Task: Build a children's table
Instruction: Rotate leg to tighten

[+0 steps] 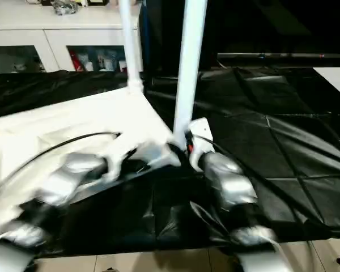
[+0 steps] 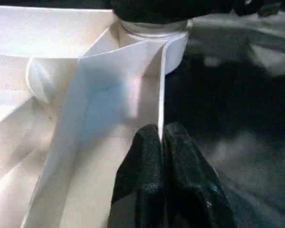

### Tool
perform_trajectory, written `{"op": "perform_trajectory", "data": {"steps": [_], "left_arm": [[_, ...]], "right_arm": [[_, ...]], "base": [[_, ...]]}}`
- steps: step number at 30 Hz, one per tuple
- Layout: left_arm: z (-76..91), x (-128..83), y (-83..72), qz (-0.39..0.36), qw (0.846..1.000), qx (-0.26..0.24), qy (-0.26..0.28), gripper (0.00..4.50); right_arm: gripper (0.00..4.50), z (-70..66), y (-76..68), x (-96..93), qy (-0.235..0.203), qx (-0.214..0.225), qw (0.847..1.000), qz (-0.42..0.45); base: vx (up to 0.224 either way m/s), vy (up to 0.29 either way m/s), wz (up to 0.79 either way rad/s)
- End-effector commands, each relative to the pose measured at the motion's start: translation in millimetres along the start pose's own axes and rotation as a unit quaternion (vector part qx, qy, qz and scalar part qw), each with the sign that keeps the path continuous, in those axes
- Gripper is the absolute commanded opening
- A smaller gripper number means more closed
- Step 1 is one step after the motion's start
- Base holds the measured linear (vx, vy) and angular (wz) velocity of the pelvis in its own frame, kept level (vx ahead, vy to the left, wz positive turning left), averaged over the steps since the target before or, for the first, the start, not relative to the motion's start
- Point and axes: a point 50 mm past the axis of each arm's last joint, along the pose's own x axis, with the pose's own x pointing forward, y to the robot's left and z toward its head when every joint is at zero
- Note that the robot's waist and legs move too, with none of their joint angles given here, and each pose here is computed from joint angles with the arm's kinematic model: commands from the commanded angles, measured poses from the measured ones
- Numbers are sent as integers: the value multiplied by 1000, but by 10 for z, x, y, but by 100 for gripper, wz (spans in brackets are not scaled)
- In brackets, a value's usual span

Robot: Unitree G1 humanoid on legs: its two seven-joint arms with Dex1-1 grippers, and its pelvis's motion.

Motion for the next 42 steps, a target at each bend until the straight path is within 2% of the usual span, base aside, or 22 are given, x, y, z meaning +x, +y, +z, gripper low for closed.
{"op": "perform_trajectory", "data": {"steps": [1,2,4,5,8,10,12,13,16,18,20,24,28,36,38,42], "left_arm": [[118,-6,103,56,998,0,-8,0],[162,38,70,57,998,2,-11,0],[184,56,44,52,999,8,-15,0],[188,59,39,51,999,9,-16,0],[173,43,11,33,999,24,-21,0],[169,30,-7,19,999,33,-27,0],[155,5,-17,6,999,37,-30,0],[117,-67,-34,-23,998,46,-33,0],[75,-162,-40,-57,996,61,-41,0],[41,-225,-18,-66,995,58,-40,0],[-13,-320,-1,-90,994,58,-33,0],[-38,-383,-7,-114,991,66,-32,0],[-54,-455,-22,-136,988,70,-36,0],[-67,-469,-37,-145,986,71,-36,0],[-69,-468,-38,-145,986,71,-36,0],[-69,-470,-36,-144,986,71,-35,0]], "right_arm": [[270,-290,113,34,62,27,998,-10],[270,-269,197,88,58,32,998,-13],[270,-236,243,114,45,35,998,-7],[325,-222,256,120,37,40,998,-4],[345,-168,259,130,23,37,999,7],[375,-135,261,135,16,33,999,19],[375,-93,246,126,8,23,999,33],[375,-19,164,77,-4,0,998,63],[375,31,36,-13,-3,-43,993,107],[375,44,-44,-99,-1,-76,986,150],[375,68,-125,-239,7,-106,971,216],[375,78,-171,-321,16,-110,961,252],[375,65,-197,-412,33,-120,944,305],[375,29,-148,-390,48,-133,936,323],[340,-9,-136,-397,61,-142,931,332],[321,-14,-150,-387,62,-141,932,327]], "base": [[0,0,0],[0,0,0],[0,0,0],[0,0,0],[0,0,0],[0,0,0],[0,0,0],[0,0,0],[0,0,0],[0,0,0],[0,0,0],[0,0,0],[0,0,0],[0,0,0],[0,0,0],[0,0,0]]}}
